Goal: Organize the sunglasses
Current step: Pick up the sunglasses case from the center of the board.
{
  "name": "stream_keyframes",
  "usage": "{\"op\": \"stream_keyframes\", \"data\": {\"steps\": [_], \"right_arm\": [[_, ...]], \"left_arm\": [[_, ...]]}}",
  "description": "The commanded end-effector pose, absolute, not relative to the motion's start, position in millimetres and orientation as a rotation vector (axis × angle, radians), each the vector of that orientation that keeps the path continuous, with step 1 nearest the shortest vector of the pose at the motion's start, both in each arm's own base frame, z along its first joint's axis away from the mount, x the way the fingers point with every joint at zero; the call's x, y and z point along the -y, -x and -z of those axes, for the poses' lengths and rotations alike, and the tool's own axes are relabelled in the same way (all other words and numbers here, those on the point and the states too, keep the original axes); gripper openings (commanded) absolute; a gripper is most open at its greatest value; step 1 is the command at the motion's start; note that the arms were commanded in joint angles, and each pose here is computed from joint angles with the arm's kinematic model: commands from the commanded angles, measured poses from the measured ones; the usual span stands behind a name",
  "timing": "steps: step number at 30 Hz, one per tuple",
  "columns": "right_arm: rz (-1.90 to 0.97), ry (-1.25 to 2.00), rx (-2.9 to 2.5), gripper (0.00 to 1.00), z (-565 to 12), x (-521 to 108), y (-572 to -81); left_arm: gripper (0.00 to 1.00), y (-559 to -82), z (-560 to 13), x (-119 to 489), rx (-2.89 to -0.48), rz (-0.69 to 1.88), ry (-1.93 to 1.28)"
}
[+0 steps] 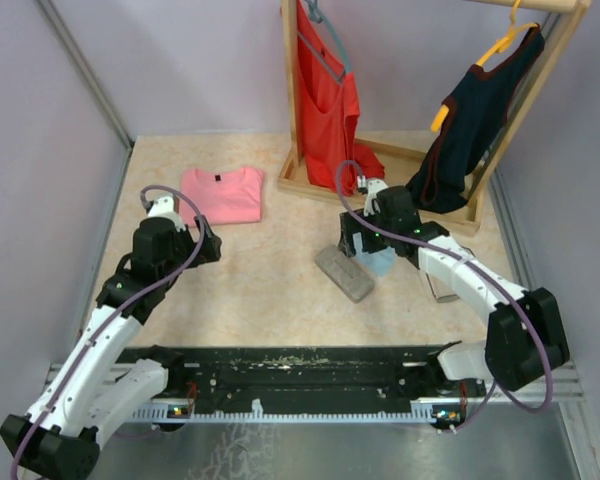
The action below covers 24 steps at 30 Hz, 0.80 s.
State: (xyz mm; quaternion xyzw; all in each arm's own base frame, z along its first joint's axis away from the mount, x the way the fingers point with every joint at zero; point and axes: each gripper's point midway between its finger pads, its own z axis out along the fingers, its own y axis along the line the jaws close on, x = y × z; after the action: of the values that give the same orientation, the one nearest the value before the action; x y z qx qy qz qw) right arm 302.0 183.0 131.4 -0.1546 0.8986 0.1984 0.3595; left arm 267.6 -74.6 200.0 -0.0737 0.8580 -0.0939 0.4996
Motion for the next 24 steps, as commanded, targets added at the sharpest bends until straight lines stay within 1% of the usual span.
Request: {"op": "stream_keyframes", "data": {"steps": [1,10,19,24], "right_arm": [[-0.455,0.571,-2.271,0.93,-134.2,-196.9,-310.5],[-0.316,0.838,-2.354,0.91,-95.4,-221.0,-298.3],[-0.275,0.956,-2.422,0.88,-73.2,-228.0,-293.0],[-0.279,0.987,-2.427,0.86,-70.5,-232.6,-290.5]], "left_arm": [[1.00,-265.3,-200.9,73.5,-2.062,0.241,0.187],[1.00,-263.8,-197.9,78.4,-2.076,0.265,0.160],[1.00,-263.4,-198.8,79.0,-2.073,0.268,0.155],[1.00,-263.6,-197.5,79.9,-2.080,0.270,0.148]]}}
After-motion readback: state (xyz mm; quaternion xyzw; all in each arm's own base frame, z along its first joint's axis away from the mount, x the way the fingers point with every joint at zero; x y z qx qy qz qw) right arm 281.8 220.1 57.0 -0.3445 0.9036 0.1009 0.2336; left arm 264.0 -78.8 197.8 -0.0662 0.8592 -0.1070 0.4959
